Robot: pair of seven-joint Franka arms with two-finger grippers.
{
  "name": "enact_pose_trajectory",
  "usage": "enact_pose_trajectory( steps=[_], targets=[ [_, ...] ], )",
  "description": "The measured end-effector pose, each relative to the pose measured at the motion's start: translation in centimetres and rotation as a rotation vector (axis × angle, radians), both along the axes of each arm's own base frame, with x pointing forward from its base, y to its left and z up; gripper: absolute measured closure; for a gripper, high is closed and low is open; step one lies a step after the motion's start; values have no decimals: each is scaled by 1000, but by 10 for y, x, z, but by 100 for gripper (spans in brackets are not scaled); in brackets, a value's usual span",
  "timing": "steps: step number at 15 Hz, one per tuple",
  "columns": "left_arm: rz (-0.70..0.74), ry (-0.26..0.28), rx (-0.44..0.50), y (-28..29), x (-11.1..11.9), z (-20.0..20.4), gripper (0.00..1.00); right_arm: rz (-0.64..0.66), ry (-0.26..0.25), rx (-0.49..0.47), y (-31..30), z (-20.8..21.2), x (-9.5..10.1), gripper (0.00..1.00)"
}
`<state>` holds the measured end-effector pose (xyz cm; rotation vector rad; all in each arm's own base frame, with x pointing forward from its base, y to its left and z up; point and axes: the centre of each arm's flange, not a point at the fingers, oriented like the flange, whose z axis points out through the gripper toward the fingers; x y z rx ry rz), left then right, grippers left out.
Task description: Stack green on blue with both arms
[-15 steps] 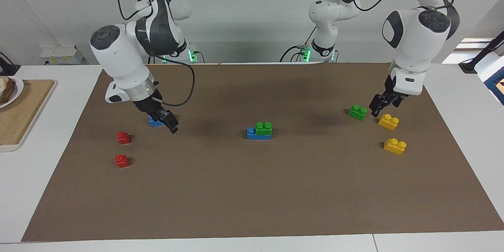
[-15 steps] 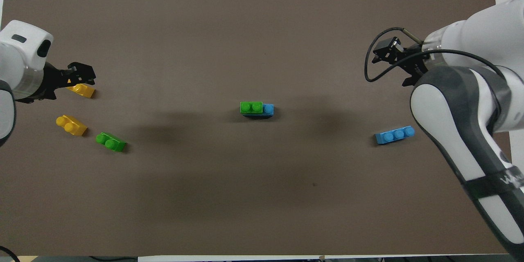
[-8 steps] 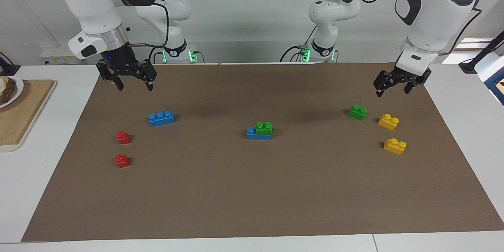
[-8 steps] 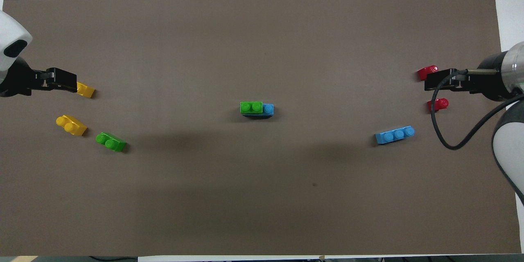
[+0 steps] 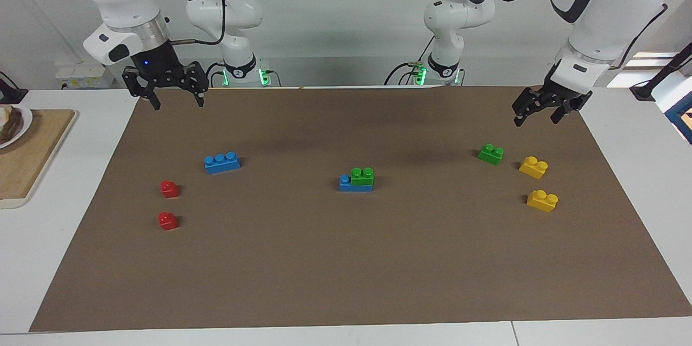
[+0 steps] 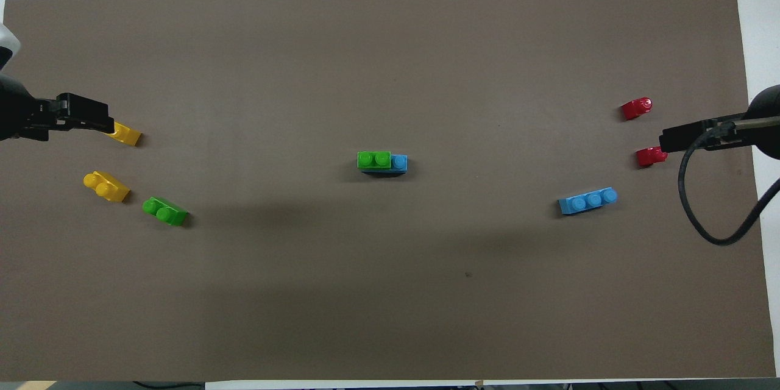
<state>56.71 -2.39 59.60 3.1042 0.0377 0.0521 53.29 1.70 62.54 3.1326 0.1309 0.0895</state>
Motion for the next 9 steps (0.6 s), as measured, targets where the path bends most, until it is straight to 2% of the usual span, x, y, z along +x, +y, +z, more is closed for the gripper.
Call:
enact_pose_trajectory(
  steps=[9],
  targets=[
    [6,0,-1,0,0,3,0,-4,19,-7,-3,-8,5,0]
  ],
)
